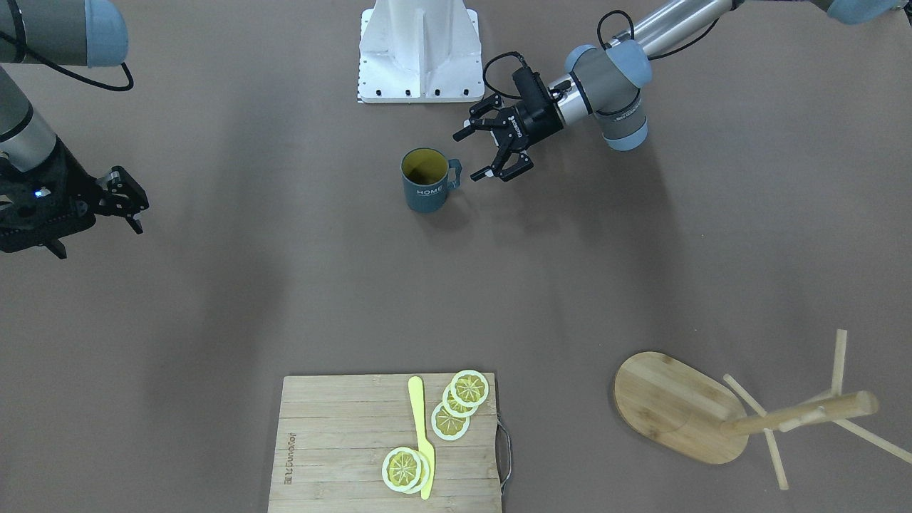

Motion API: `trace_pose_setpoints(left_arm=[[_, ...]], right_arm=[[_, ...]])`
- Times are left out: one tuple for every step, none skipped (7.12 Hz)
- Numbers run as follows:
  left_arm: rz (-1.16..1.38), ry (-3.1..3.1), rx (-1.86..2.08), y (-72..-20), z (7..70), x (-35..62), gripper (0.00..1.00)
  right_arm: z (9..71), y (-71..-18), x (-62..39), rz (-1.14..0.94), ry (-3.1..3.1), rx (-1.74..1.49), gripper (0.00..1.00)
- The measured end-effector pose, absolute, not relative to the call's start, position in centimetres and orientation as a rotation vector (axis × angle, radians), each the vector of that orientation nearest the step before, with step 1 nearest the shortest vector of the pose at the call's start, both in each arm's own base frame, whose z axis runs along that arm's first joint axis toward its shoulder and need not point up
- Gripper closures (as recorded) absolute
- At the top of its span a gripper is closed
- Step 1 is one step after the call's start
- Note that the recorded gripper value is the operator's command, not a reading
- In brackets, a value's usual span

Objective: Hang cup on storage rack
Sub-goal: 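Move the left gripper toward the blue mug's side, then close the left gripper on the blue mug's rim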

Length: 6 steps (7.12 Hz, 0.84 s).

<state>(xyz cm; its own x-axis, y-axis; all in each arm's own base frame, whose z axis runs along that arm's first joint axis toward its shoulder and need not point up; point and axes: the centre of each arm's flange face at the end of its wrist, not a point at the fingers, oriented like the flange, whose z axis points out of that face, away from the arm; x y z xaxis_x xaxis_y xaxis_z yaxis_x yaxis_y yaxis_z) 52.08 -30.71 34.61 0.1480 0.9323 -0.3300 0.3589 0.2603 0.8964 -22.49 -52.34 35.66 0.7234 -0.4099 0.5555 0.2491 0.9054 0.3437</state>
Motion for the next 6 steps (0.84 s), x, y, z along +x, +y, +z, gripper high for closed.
trace_pose_setpoints(left_arm=[[0.650,1.417,1.297,-30.69,34.65,52.29,0.14],[0.650,1.418,1.297,-30.68,34.51,52.47,0.15],[0.650,1.419,1.296,-30.68,34.24,52.68,0.19],[0.651,1.420,1.296,-30.69,33.98,52.88,0.19],[0.653,1.419,1.293,-30.67,33.97,53.03,0.26],[0.656,1.416,1.288,-30.68,34.18,53.21,0.26]], right_arm=[[35.74,-52.34,-22.46,-0.367,-0.670,0.252,0.00],[35.95,-52.30,-22.43,-0.366,-0.668,0.249,0.00],[36.24,-52.24,-22.39,-0.364,-0.667,0.244,0.00],[36.42,-52.21,-22.38,-0.362,-0.666,0.240,0.00],[36.51,-52.19,-22.38,-0.361,-0.665,0.239,0.00],[36.57,-52.17,-22.36,-0.359,-0.665,0.238,0.00]])
